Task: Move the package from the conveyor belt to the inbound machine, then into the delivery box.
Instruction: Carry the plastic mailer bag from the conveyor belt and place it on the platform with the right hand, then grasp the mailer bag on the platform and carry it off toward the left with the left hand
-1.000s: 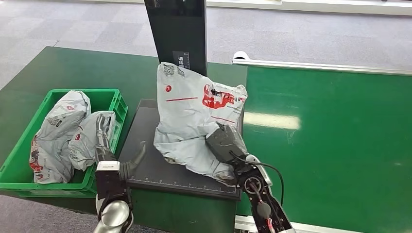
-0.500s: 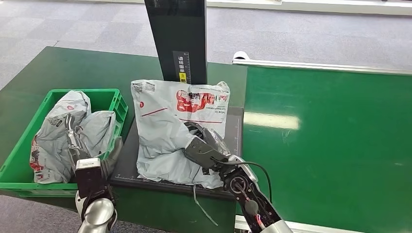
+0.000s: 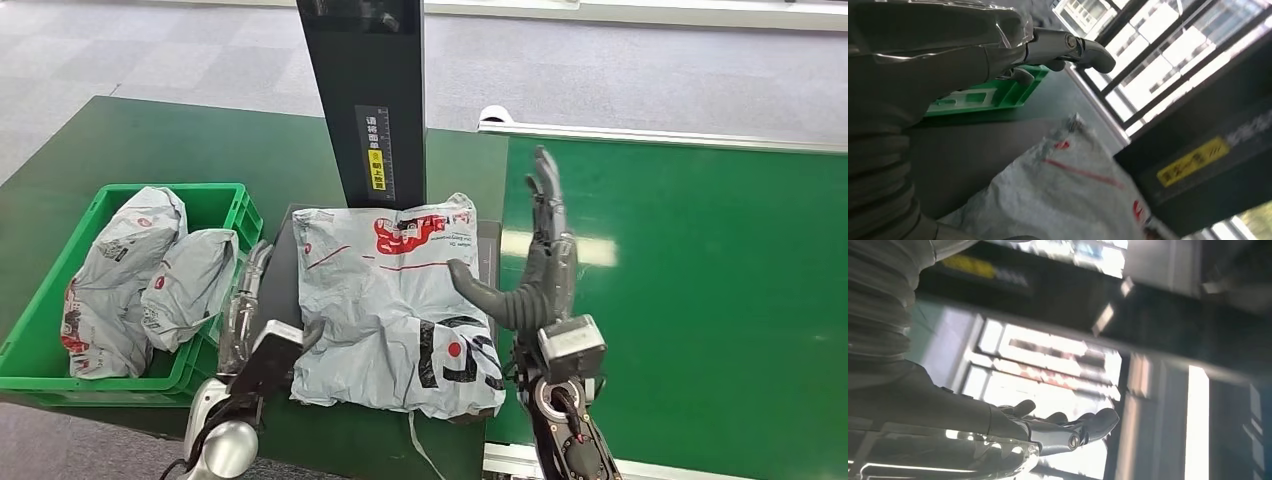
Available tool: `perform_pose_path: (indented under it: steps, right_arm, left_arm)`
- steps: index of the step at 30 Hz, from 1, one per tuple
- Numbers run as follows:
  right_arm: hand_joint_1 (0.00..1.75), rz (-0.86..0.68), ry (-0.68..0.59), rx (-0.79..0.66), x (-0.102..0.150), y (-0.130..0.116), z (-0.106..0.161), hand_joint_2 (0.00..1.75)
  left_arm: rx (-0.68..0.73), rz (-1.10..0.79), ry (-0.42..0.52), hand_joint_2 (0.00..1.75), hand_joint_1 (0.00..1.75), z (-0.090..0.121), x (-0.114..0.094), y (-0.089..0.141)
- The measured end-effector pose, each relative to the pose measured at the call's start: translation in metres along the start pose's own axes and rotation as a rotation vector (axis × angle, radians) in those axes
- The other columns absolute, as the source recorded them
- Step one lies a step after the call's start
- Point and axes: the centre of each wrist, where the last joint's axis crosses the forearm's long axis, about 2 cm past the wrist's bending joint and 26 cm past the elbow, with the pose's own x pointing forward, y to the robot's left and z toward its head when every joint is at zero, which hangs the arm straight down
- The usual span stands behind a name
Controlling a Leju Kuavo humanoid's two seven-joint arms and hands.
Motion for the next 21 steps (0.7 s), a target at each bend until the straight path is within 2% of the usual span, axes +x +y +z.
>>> perform_pose_path:
  steps: [3, 5, 6, 9, 10, 15, 21]
  right_arm:
    - [0.00, 0.063, -0.109, -0.209, 0.017, -0.017, -0.004, 1.75]
    - [0.00, 0.077, -0.146, -0.300, 0.028, -0.028, -0.005, 1.75]
    - [0.00, 0.078, -0.159, -0.327, 0.033, -0.032, -0.005, 1.75]
    - [0.00, 0.079, -0.185, -0.375, 0.042, -0.041, -0.005, 1.75]
    - [0.00, 0.079, -0.190, -0.386, 0.044, -0.043, -0.005, 1.75]
    - [0.00, 0.094, -0.201, -0.429, 0.050, -0.051, -0.004, 1.75]
    - [0.00, 0.125, -0.189, -0.466, 0.054, -0.058, 0.006, 1.75]
  left_arm:
    - [-0.280, -0.044, 0.031, 1.75, 0.00, 0.000, -0.004, -0.023]
    - [-0.410, -0.057, 0.046, 1.75, 0.00, 0.004, -0.008, -0.041]
    - [-0.451, -0.060, 0.048, 1.75, 0.38, 0.006, -0.010, -0.047]
    - [-0.541, -0.060, 0.043, 1.75, 1.69, 0.005, -0.014, -0.061]
    - [-0.570, -0.057, 0.038, 1.75, 1.75, 0.004, -0.014, -0.065]
    - [-0.654, -0.051, 0.004, 1.75, 1.75, -0.005, -0.009, -0.081]
    - [-0.577, 0.003, -0.050, 1.75, 1.75, -0.013, -0.003, -0.086]
